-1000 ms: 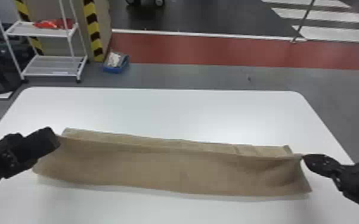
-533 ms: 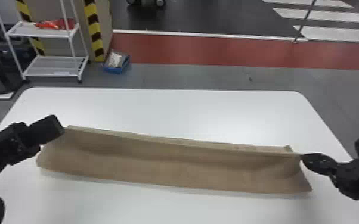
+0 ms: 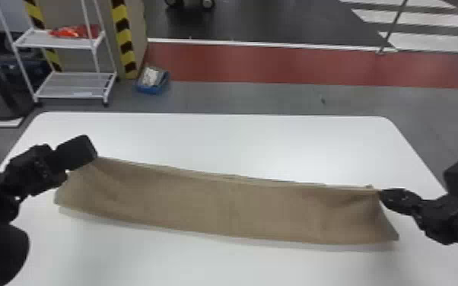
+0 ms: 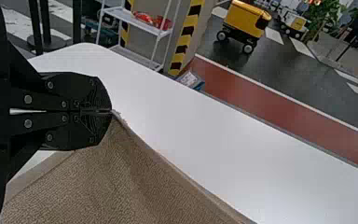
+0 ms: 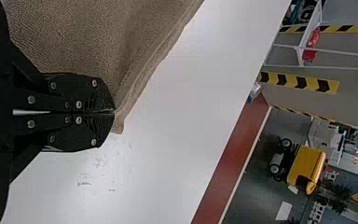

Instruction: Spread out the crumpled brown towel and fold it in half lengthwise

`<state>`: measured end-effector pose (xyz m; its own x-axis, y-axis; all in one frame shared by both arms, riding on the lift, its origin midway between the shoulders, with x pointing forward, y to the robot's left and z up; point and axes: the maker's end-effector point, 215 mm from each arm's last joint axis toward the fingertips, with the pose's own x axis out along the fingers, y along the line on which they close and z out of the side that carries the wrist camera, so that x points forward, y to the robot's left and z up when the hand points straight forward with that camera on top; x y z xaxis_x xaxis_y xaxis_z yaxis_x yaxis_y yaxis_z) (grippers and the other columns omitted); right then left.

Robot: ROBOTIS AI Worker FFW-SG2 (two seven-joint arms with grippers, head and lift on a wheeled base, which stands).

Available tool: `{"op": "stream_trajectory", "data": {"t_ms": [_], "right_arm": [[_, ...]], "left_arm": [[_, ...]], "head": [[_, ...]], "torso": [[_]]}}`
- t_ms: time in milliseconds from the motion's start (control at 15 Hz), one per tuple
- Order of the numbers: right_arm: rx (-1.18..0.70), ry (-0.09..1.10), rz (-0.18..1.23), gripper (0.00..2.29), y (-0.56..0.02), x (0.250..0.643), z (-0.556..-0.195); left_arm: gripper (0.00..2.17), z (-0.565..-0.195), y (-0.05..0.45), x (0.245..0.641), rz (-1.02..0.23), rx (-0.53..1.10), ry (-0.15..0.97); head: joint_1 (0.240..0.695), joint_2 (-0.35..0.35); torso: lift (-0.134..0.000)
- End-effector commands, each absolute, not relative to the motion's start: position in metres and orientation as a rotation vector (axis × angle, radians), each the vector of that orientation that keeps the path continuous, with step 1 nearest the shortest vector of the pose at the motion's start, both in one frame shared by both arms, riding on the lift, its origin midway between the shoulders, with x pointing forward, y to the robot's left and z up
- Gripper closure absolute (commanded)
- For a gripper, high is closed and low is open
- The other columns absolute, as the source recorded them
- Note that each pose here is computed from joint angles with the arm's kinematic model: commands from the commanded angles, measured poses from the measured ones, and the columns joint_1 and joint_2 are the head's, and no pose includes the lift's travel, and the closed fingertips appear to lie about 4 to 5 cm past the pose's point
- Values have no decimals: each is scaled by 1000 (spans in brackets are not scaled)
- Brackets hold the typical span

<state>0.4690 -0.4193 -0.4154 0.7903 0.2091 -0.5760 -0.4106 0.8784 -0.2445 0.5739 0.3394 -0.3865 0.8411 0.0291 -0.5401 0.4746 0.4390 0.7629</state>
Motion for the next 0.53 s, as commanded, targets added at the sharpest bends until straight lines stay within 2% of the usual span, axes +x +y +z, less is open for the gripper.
{"op": "stream_trajectory", "data": {"t_ms": [0,467], "right_arm": [[-369,564,350,1315,-413,473,-415],[-354,565,331,1315,-422,473,-413]], "left_arm": [[1878,-386,333,579,-295,1090,523],[1878,-363,341,591,-250,1085,499]], "head": [[695,-85],[695,-86]], "torso": [[-123],[-123]]}}
